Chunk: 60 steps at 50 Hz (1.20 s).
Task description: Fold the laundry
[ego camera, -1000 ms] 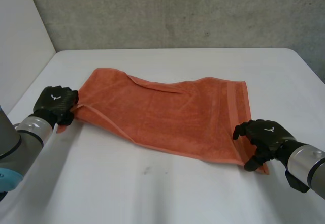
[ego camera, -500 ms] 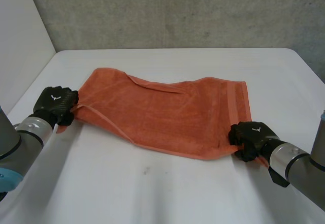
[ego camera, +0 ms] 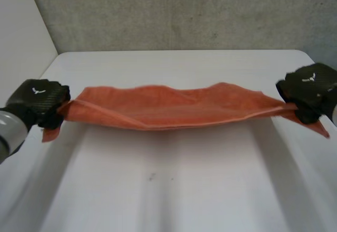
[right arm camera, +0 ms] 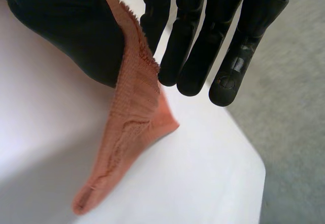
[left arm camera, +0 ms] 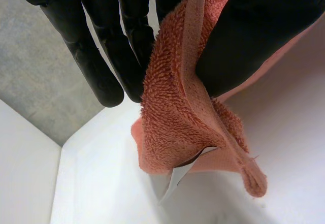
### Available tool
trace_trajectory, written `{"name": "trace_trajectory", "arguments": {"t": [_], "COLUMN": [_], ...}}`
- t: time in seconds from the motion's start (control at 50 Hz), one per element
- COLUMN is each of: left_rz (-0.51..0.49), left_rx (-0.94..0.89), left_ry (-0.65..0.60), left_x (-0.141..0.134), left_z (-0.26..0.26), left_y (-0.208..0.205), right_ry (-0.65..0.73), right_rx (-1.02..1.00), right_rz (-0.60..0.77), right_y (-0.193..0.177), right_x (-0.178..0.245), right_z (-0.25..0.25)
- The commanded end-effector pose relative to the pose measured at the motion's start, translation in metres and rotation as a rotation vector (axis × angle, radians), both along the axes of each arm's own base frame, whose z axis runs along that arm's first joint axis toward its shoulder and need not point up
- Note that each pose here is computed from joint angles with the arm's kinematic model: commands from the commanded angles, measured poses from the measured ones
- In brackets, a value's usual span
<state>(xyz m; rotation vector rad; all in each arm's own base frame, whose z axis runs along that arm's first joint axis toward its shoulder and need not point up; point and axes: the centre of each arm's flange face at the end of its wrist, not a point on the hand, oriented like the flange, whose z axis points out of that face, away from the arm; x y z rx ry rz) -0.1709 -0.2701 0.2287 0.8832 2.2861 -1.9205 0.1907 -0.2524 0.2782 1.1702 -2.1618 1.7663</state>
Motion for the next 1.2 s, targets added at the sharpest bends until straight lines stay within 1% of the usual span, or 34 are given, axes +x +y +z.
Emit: {"name": "trace_trajectory", "arguments": {"t": [0.02,0.08,0.12,0.14,0.16,0.18,0.22,0.24,0.28,0.32,0.34,0.36,0.4,0.42,0.44,0.46,0.48,0.5,0.52,0.56,0.58,0.64,0.66,0.72,0.74,0.78,0.8,0.94,0.96,1.02,1.04,1.1,1.12,1.2], "left_rz": [-0.005,-0.025,-0.034,-0.042,-0.047,-0.048,-0.057,-0.074,-0.077,-0.089,-0.1,-0.109,-0.128,-0.13,-0.131,-0.131,-0.13,-0.12,-0.107,-0.089,-0.072,-0.044,-0.034,-0.035,-0.039,-0.037,-0.035,-0.032,-0.037,-0.058,-0.067,-0.081,-0.084,-0.089], "left_rx": [0.097,0.135,0.174,0.227,0.253,0.281,0.315,0.329,0.33,0.311,0.275,0.249,0.136,0.092,0.041,0.04,-0.064,-0.202,-0.351,-0.508,-0.655,-0.815,-0.872,-0.841,-0.793,-0.744,-0.72,-0.494,-0.442,-0.379,-0.332,-0.226,-0.203,-0.088], "left_ry": [-0.144,-0.188,-0.201,-0.21,-0.213,-0.217,-0.225,-0.238,-0.242,-0.248,-0.25,-0.252,-0.253,-0.25,-0.247,-0.247,-0.233,-0.22,-0.202,-0.172,-0.126,-0.03,0.033,0.098,0.118,0.127,0.127,0.1,0.094,0.088,0.084,0.068,0.063,0.04], "left_x": [0.012,0.012,0.012,0.012,0.012,0.012,0.011,0.008,0.007,0.003,-0.002,-0.006,-0.019,-0.023,-0.027,-0.027,-0.034,-0.038,-0.042,-0.045,-0.047,-0.044,-0.04,-0.036,-0.035,-0.032,-0.032,-0.03,-0.031,-0.033,-0.035,-0.035,-0.036,-0.035], "left_z": [0.012,0.002,-0.009,-0.023,-0.03,-0.037,-0.047,-0.055,-0.057,-0.06,-0.056,-0.052,-0.032,-0.023,-0.012,-0.012,0.011,0.041,0.071,0.101,0.132,0.168,0.184,0.185,0.176,0.165,0.159,0.084,0.066,0.04,0.02,-0.025,-0.035,-0.076], "left_y": [0.034,0.038,0.037,0.032,0.029,0.026,0.021,0.007,0.002,-0.016,-0.029,-0.036,-0.057,-0.065,-0.073,-0.073,-0.086,-0.1,-0.111,-0.119,-0.121,-0.117,-0.115,-0.112,-0.111,-0.111,-0.11,-0.1,-0.097,-0.092,-0.091,-0.09,-0.089,-0.079], "right_ry": [0.273,0.281,0.293,0.293,0.301,0.302,0.303,0.3,0.3,0.298,0.298,0.277,0.263,0.243,0.192,0.164,0.164,0.048,0.018,-0.048,-0.103,-0.153,-0.167,-0.153,-0.148,-0.131,-0.115,-0.057,-0.042,-0.026,-0.011,0.013,0.029,0.051], "right_rx": [0.179,0.199,0.277,0.278,0.329,0.341,0.346,0.343,0.313,0.26,0.26,0.159,0.111,0.057,-0.063,-0.129,-0.13,-0.404,-0.472,-0.605,-0.71,-0.842,-0.884,-0.849,-0.828,-0.778,-0.724,-0.515,-0.47,-0.404,-0.347,-0.258,-0.203,-0.124], "right_rz": [0.024,0.027,0.037,0.037,0.043,0.047,0.051,0.055,0.055,0.036,0.035,0.002,-0.01,-0.024,-0.047,-0.06,-0.06,-0.096,-0.104,-0.112,-0.116,-0.123,-0.125,-0.11,-0.1,-0.074,-0.052,-0.012,-0.009,-0.005,0.002,0.016,0.027,0.031], "right_y": [0.024,0.024,0.018,0.018,0.009,0.006,0.003,-0.004,-0.018,-0.037,-0.038,-0.059,-0.067,-0.074,-0.086,-0.092,-0.092,-0.111,-0.115,-0.118,-0.118,-0.11,-0.102,-0.089,-0.088,-0.086,-0.086,-0.08,-0.078,-0.077,-0.078,-0.077,-0.075,-0.072], "right_x": [-0.011,-0.011,-0.009,-0.009,-0.007,-0.006,-0.005,-0.001,0.005,0.011,0.011,0.021,0.026,0.03,0.037,0.04,0.04,0.046,0.046,0.049,0.049,0.047,0.045,0.041,0.042,0.045,0.046,0.048,0.047,0.047,0.049,0.054,0.057,0.058], "right_z": [-0.004,-0.009,-0.031,-0.031,-0.049,-0.054,-0.059,-0.066,-0.071,-0.071,-0.071,-0.057,-0.049,-0.037,-0.01,0.005,0.005,0.069,0.084,0.112,0.132,0.159,0.169,0.162,0.155,0.138,0.12,0.05,0.035,0.012,-0.009,-0.04,-0.058,-0.081]}}
